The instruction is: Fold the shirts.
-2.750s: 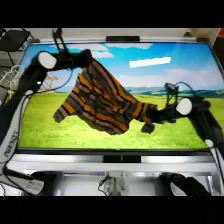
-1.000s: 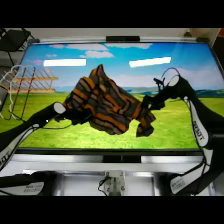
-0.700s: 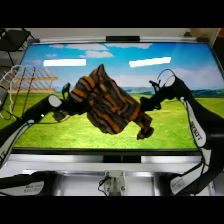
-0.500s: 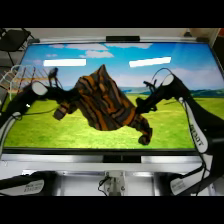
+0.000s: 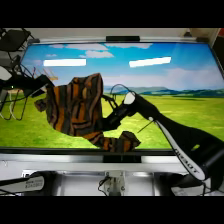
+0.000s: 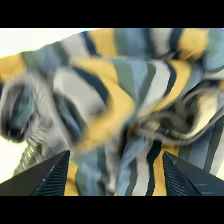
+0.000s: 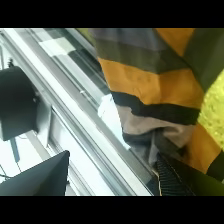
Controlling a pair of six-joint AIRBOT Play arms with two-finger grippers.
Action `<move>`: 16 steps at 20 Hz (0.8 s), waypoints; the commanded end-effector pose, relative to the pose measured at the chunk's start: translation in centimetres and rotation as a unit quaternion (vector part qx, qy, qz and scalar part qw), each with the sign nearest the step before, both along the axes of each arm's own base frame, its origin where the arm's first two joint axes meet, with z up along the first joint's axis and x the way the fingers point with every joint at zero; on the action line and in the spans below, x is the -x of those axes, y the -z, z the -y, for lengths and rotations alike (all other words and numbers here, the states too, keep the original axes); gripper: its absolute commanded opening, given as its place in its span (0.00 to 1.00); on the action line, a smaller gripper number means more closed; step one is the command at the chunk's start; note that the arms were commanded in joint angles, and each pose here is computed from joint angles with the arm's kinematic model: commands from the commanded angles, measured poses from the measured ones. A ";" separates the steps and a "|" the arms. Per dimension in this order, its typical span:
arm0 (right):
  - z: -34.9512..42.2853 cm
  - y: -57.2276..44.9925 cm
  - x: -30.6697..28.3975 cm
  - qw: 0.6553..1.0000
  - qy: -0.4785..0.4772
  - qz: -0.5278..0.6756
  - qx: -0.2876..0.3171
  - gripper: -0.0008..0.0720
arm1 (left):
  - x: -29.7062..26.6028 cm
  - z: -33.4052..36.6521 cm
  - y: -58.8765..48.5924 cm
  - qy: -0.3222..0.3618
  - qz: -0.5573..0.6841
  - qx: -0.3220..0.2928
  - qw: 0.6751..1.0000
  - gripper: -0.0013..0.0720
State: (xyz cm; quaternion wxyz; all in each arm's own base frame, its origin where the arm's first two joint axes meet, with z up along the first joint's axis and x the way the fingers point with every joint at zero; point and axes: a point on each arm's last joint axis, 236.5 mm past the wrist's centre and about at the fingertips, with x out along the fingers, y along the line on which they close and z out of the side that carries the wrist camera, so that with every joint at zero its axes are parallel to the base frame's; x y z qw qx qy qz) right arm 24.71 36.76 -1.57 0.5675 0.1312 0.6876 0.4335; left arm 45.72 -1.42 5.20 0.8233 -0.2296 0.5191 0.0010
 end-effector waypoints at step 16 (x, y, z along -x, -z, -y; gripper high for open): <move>21.3 -3.1 -19.5 0.945 0.290 0.122 0.087 0.91 | 11.4 12.8 15.0 0.050 -0.130 0.016 0.990 0.98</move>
